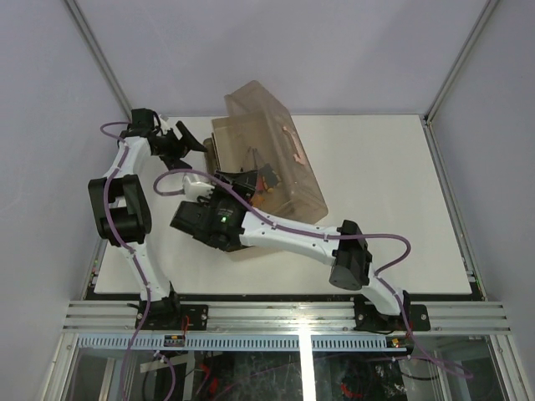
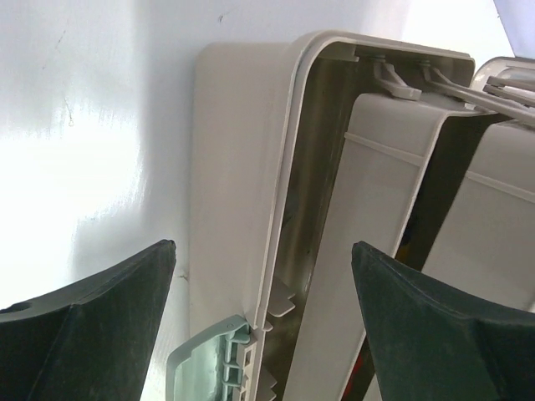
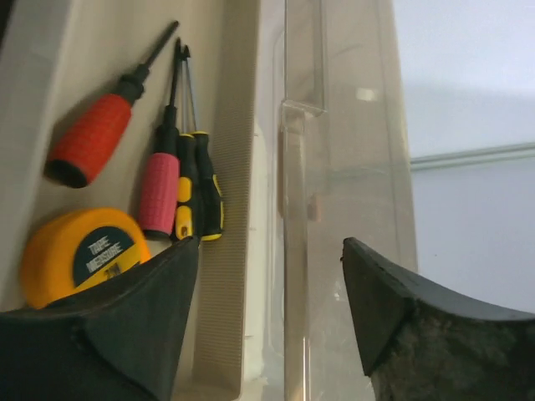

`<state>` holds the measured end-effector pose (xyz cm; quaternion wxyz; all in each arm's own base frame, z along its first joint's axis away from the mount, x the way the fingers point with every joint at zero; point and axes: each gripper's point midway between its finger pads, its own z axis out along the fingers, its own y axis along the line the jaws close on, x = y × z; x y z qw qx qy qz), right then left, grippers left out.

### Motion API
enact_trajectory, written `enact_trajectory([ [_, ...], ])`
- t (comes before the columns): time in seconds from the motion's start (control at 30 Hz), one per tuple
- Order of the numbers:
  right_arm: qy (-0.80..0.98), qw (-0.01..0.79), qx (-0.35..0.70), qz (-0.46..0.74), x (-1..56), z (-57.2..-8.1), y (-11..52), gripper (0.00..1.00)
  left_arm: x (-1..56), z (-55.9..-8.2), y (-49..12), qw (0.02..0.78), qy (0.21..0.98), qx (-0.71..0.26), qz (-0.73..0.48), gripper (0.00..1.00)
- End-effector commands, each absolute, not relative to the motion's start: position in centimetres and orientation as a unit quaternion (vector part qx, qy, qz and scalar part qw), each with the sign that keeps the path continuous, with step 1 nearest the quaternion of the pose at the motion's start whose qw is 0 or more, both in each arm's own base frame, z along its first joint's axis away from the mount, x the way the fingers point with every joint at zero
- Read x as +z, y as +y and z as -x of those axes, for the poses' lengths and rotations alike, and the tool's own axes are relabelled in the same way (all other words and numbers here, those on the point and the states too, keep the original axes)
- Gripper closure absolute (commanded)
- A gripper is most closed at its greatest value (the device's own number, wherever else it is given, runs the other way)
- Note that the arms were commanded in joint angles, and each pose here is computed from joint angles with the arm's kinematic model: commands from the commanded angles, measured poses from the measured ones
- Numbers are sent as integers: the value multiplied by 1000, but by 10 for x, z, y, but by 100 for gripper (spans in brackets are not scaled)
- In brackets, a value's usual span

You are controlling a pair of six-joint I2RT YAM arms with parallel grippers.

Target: Pack the tool kit

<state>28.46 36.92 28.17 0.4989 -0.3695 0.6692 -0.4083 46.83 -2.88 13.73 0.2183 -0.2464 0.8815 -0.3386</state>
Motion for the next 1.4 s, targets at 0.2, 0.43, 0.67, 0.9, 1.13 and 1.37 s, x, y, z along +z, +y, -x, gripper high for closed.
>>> enact_trajectory([
  [0.2,687,562,-285,362,286,-266,425,5,153,-486,13,279,867,-313,270,16],
  [0.43,706,611,-133,334,332,-249,454,1,162,-493,41,313,867,-277,273,16],
  [0.67,705,649,52,282,403,-231,466,0,170,-485,57,330,864,-264,273,16],
  [0.9,724,650,99,208,437,-252,429,4,163,-466,53,318,868,-270,268,16],
  [1.13,807,562,127,130,407,-331,362,12,153,-430,32,288,871,-303,259,16],
  [1.37,858,469,133,161,340,-367,346,11,160,-390,12,284,868,-332,236,16],
])
